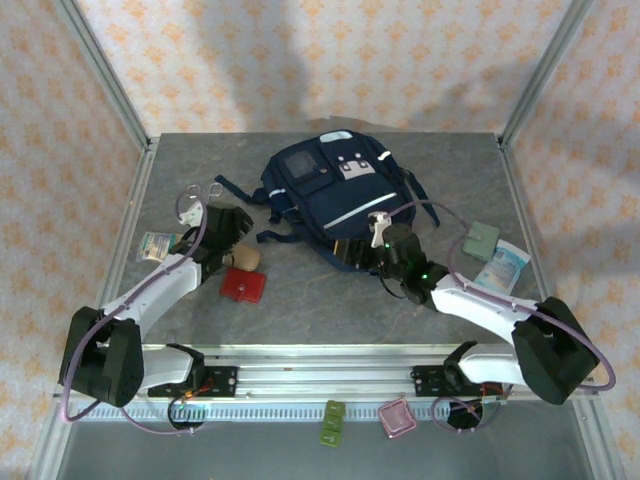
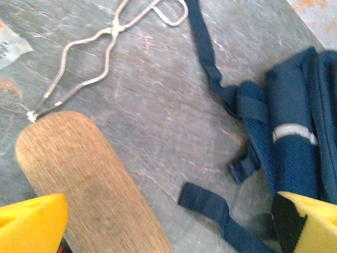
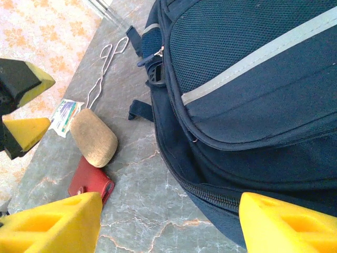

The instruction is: Pack books, pencil case, and school supplies into a backpack

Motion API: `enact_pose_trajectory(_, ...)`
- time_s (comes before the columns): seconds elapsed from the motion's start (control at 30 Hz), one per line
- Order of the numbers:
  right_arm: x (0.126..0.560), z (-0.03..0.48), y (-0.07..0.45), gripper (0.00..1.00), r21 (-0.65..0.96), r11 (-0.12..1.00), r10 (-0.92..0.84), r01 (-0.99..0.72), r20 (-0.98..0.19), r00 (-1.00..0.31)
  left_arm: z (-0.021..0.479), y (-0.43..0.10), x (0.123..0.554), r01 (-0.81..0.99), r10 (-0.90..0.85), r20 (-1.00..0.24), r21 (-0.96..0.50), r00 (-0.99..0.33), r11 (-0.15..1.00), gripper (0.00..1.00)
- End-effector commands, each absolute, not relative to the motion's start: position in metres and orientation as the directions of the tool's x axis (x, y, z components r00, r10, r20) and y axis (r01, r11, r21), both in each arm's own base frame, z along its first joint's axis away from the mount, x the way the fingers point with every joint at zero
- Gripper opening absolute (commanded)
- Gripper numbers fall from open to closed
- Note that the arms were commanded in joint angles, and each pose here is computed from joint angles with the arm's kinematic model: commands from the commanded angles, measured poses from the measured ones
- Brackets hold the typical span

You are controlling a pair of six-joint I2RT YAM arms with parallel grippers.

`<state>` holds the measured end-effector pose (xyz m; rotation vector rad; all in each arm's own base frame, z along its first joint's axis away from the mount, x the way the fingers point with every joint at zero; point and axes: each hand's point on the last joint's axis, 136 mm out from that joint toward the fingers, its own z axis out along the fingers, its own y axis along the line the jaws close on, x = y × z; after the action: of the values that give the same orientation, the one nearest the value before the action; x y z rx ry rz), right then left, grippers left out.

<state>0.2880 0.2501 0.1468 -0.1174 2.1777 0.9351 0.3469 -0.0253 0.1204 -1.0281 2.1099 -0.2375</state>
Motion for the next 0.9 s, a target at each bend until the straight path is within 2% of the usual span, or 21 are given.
enact_pose_trajectory(0.0,0.295,0.165,0.257,0.69,0.591,0.710,0.220,-0.383,-0.702,-0.677,0.102,-0.014,0.344,-0.675,-0.808,-0.462,-0.467,-0.365,0.572,0.99)
enact_pose_trajectory(0.23,0.296,0.166,0.251,0.68,0.586,0.726,0.238,-0.360,-0.706,-0.667,0.065,-0.008,0.354,-0.747,-0.830,-0.378,-0.383,-0.411,0.544,0.99)
enact_pose_trajectory(0.47,0.294,0.165,0.243,0.68,0.586,0.737,0.260,-0.338,-0.706,-0.659,0.037,-0.001,0.354,-0.784,-0.834,-0.363,-0.322,-0.416,0.531,0.97)
enact_pose_trajectory(0.7,0.296,0.161,0.239,0.68,0.586,0.747,0.278,-0.314,-0.704,-0.653,0.020,-0.005,0.359,-0.788,-0.831,-0.338,-0.298,-0.441,0.539,0.89)
enact_pose_trajectory(0.87,0.295,0.159,0.236,0.67,0.583,0.754,0.282,-0.302,-0.703,-0.653,0.014,-0.005,0.364,-0.785,-0.820,-0.339,-0.274,-0.462,0.556,0.92)
